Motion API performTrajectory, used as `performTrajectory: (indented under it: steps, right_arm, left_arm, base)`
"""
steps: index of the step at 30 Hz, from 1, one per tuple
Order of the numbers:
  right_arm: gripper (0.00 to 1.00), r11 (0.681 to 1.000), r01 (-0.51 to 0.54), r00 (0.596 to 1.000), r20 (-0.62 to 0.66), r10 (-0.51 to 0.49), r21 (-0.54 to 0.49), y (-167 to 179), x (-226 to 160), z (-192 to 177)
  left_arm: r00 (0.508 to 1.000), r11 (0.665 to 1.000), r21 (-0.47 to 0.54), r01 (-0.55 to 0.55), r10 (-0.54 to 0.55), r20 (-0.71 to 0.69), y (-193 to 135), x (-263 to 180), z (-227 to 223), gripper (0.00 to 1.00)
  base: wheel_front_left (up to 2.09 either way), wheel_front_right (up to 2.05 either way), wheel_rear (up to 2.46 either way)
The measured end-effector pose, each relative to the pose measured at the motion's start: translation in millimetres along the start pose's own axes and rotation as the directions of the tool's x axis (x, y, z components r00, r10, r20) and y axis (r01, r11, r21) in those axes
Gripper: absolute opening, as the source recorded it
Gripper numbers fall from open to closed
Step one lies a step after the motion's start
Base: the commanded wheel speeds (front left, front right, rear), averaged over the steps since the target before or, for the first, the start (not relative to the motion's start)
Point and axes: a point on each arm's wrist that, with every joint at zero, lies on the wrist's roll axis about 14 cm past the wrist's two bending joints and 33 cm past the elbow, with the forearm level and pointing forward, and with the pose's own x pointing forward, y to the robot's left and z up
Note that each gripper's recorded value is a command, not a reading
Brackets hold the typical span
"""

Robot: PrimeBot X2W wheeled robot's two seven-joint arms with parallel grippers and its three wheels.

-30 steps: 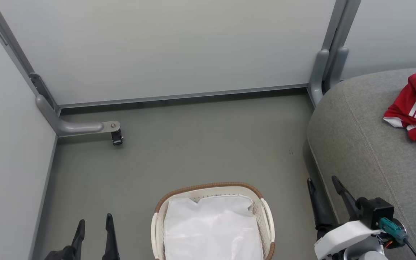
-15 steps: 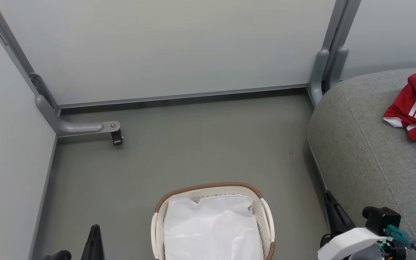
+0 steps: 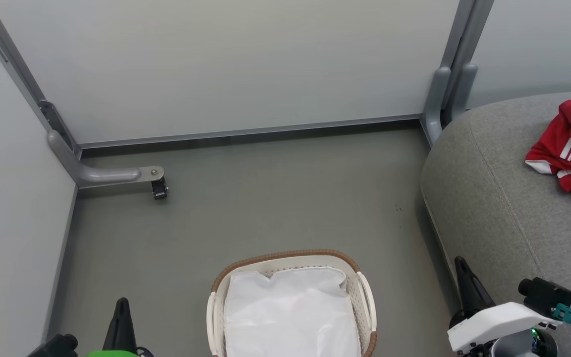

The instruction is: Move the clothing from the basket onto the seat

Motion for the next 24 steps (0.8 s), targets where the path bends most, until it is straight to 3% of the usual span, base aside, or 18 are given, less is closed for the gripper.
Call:
performTrajectory:
  steps: [12, 24]
  right_arm:
    - [0.00, 0.986, 0.029, 0.999, 0.008, -0.031, 0.165, -7, 3, 8]
    - [0.00, 0.951, 0.038, 0.999, 0.019, -0.046, 0.308, -10, 7, 17]
  left_arm:
    - [1.000, 0.987, -0.159, 0.003, -0.003, 0.003, -3, 9, 9, 0.00]
    - [1.000, 0.954, -0.300, 0.014, -0.011, 0.010, -6, 17, 18, 0.00]
  base:
    - [0.00, 0.00, 0.00]
    - [0.00, 0.00, 0.00]
